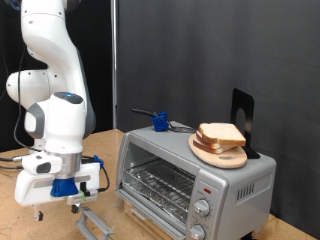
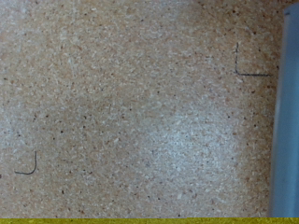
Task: Make a piece of toast with the oven
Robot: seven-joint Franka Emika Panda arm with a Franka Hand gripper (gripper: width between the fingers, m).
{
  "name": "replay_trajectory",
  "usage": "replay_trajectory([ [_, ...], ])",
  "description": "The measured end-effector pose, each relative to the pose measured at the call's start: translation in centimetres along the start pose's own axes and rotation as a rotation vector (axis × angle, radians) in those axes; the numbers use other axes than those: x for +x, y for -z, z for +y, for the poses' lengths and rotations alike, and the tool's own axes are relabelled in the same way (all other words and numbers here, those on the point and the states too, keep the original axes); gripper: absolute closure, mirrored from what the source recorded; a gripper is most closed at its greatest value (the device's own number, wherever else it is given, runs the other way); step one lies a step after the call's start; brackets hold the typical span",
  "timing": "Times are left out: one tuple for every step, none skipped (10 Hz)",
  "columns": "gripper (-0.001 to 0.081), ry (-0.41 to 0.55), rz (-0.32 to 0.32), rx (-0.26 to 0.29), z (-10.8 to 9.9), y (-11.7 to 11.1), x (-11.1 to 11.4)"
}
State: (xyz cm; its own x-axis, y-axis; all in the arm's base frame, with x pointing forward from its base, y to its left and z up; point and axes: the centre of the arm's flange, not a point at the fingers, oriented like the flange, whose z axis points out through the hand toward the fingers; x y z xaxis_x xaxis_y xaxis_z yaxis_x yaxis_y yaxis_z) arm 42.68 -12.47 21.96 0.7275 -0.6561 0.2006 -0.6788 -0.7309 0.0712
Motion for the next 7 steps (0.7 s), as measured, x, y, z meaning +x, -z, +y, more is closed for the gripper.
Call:
replay_trajectory([
  [-0.0001, -0.003, -0.001, 0.0, 0.0, 0.0, 0.0],
  [-0.0001, -0.017, -0.006, 0.003, 0.1, 0.0, 0.0],
  [-0.0001, -0.035, -0.016, 0.008, 0.3, -0.1, 0.0],
  [-0.0001, -0.05, -0.025, 0.016, 0.4, -0.2, 0.1],
  [-0.0001, -0.061, -0.033, 0.019, 0.7, -0.4, 0.1],
  [-0.0001, -0.065, -0.04, 0.017, 1.1, -0.6, -0.1],
  [-0.0002, -0.065, -0.042, 0.018, 1.8, -0.9, 0.0],
])
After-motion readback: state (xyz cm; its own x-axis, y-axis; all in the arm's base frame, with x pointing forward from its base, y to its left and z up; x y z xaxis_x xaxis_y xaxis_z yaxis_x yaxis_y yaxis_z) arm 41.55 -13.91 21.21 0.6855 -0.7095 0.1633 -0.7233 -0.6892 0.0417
